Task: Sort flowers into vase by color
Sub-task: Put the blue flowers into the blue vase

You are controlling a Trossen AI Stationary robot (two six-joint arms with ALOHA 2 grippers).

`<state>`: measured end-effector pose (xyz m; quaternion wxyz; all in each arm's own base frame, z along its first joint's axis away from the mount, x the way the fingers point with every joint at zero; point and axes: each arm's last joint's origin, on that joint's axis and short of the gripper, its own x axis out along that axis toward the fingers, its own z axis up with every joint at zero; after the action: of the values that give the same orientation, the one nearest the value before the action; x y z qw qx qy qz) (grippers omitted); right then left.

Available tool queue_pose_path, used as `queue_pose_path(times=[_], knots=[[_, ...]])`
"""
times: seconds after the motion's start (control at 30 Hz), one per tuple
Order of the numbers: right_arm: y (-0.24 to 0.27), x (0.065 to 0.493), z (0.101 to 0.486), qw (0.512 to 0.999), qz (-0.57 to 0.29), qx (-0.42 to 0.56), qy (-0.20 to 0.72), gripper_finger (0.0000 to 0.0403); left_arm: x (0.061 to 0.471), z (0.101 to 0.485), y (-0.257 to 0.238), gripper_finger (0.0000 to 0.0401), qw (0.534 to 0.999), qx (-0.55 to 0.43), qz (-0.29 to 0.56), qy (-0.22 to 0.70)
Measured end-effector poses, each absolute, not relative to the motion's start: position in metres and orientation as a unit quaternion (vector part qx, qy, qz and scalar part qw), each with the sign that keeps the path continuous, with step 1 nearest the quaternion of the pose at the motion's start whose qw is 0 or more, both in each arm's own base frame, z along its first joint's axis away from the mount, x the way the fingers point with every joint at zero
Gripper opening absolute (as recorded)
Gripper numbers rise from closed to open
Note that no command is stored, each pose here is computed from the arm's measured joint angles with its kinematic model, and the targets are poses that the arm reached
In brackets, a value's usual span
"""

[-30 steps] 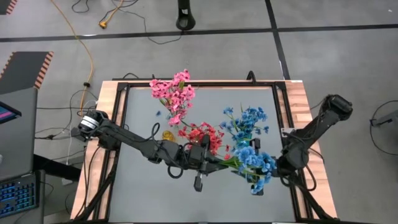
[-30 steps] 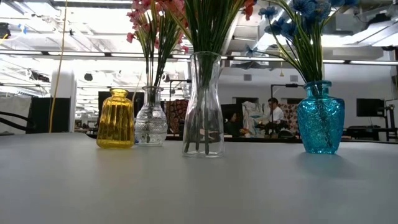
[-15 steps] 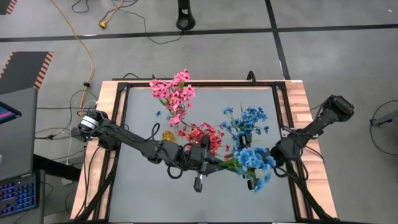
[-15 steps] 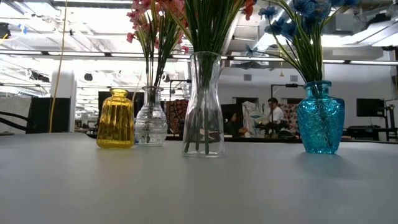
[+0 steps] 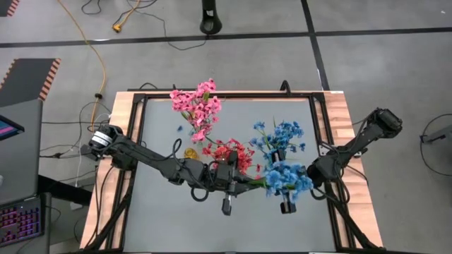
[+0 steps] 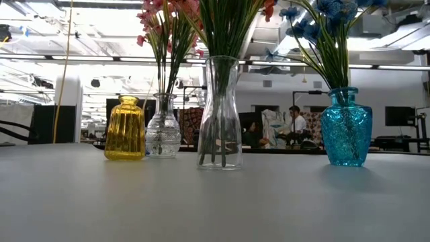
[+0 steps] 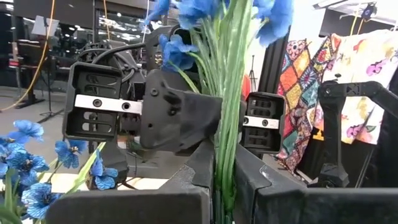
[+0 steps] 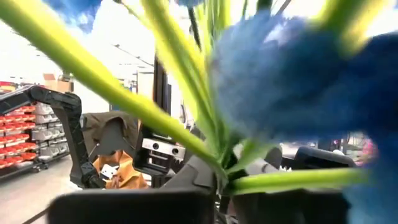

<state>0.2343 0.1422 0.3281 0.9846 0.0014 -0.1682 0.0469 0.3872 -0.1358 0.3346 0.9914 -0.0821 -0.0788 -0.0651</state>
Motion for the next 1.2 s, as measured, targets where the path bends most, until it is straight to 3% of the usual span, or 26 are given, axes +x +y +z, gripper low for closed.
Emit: queue_pose_path(times=[0.1,0.33,0.57,0.93,1.2], knots=[[0.142,0.234,0.328,0.985,0.047,0.001,-0.168,0.0034,0.387,0.334,-0.135,0.0017,0.992,-0.075,-0.064,-0.078],[0.143,0.231,0.330,0.984,0.055,0.031,-0.165,0.0034,0.387,0.334,-0.136,0.0082,0.994,-0.030,-0.070,-0.080],[0.146,0.189,0.349,0.989,0.055,0.034,-0.131,0.0035,0.385,0.334,-0.142,0.0139,0.993,-0.023,-0.089,-0.080],[0.145,0.101,0.366,0.996,-0.006,0.068,-0.059,0.0035,0.386,0.332,-0.142,0.0142,0.993,-0.018,-0.089,-0.070],[0.147,0.067,0.359,0.992,-0.121,0.038,-0.005,0.0035,0.385,0.332,-0.143,0.0142,0.993,-0.019,-0.090,-0.070]])
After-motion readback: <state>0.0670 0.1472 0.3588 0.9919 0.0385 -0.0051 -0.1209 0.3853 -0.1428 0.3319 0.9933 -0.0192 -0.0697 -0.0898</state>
